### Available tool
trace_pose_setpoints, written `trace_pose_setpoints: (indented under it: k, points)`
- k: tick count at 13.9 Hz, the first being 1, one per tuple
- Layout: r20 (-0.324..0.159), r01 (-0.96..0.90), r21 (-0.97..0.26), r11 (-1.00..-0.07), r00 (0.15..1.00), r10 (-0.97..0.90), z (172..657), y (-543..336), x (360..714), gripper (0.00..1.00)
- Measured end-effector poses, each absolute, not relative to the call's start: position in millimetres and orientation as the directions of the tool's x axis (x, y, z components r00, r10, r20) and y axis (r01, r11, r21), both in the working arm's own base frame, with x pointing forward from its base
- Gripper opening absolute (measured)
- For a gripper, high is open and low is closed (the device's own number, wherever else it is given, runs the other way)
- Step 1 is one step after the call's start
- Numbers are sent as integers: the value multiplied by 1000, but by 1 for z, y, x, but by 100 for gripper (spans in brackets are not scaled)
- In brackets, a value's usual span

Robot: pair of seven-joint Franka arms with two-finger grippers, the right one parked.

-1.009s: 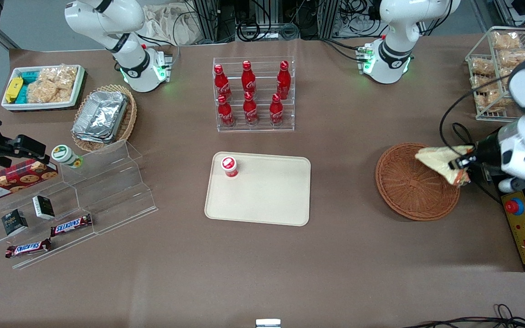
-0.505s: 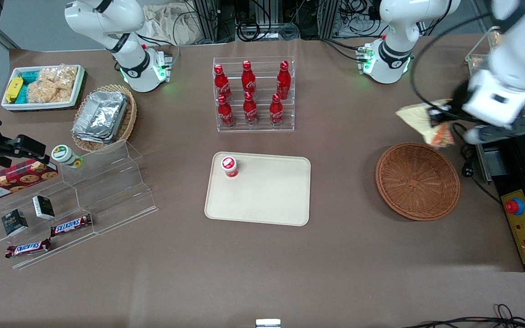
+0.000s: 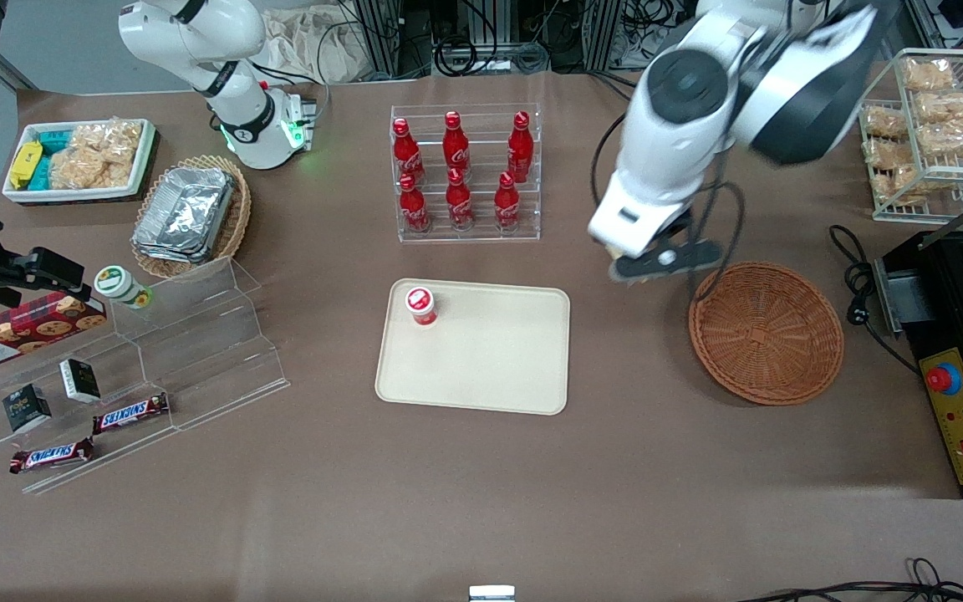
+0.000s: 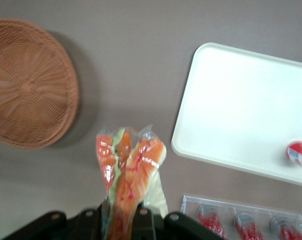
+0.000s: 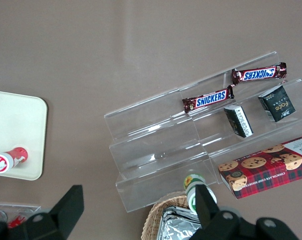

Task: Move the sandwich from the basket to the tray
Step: 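Lift the sandwich out of the basket and carry it toward the tray, then lower the sandwich onto the cream tray and open the left gripper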

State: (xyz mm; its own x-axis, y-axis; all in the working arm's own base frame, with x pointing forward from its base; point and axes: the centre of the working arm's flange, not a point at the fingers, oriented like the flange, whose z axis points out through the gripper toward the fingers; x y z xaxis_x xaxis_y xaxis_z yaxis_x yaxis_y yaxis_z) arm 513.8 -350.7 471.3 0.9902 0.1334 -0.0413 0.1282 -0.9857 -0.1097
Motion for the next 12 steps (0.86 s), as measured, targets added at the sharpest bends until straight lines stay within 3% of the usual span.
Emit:
trace_pose_setpoints:
  k: [6,12]
  points:
    - [-78,124,-72,-990,988,130,314,-393,542,16]
    - [-48,135,-39,-990,989,137,261,-408,569,16]
